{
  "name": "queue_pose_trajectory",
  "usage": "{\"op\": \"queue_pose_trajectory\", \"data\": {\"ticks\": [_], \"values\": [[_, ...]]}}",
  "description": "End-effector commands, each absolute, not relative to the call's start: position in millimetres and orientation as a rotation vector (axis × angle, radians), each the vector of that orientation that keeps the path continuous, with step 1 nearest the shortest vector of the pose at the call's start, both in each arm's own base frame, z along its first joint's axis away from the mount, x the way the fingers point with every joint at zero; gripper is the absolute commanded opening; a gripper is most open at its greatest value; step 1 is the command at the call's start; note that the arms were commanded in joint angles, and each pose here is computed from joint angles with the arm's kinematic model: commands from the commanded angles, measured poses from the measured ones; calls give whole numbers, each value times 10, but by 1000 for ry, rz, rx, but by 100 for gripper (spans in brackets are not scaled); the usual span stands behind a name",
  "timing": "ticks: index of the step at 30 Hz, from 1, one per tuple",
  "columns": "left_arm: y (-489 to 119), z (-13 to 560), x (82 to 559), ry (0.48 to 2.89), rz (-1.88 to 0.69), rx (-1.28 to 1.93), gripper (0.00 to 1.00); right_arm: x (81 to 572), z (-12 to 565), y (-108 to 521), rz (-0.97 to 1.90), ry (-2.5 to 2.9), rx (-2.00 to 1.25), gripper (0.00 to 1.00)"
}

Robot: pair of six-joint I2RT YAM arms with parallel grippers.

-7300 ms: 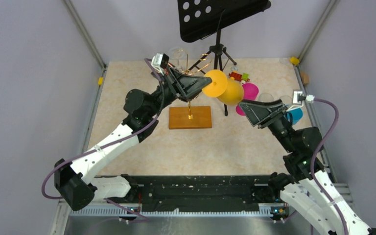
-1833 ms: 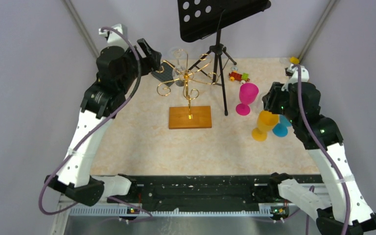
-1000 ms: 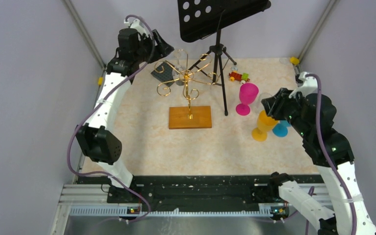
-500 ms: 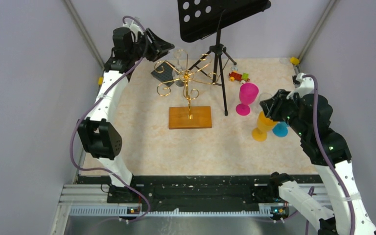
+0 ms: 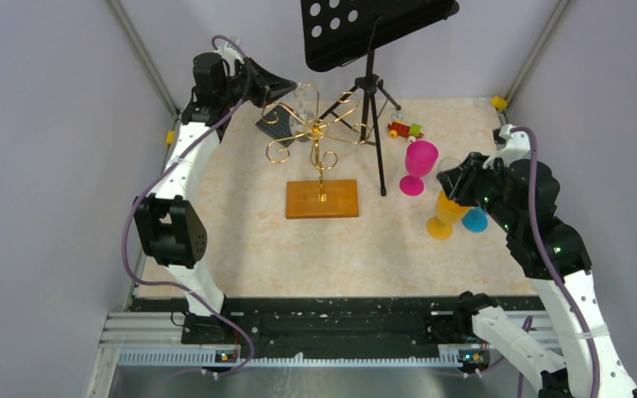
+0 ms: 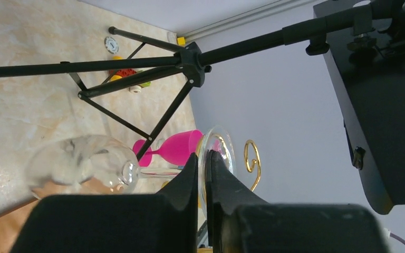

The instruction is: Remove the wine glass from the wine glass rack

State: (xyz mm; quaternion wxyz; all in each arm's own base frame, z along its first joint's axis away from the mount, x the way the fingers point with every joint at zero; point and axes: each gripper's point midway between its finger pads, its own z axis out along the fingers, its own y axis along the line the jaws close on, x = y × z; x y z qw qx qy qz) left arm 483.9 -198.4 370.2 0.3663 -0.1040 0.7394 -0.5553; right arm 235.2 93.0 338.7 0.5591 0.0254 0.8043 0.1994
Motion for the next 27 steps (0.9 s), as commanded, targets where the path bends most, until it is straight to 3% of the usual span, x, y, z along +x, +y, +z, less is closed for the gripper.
{"op": "queue_pose_trajectory", "data": {"ticks": [1, 15, 27], "values": [[-2060, 3896, 4742, 1846, -1489, -185, 0, 2371, 3516, 942, 497, 1842, 70, 31], [-2050, 4522, 4553, 1603, -1682, -201, 0, 2352, 3505, 936, 504, 1838, 80, 30], [-2172, 4468, 4510, 1628, -1736, -129, 0, 2333, 3487, 967, 525, 1834, 68, 29]]}}
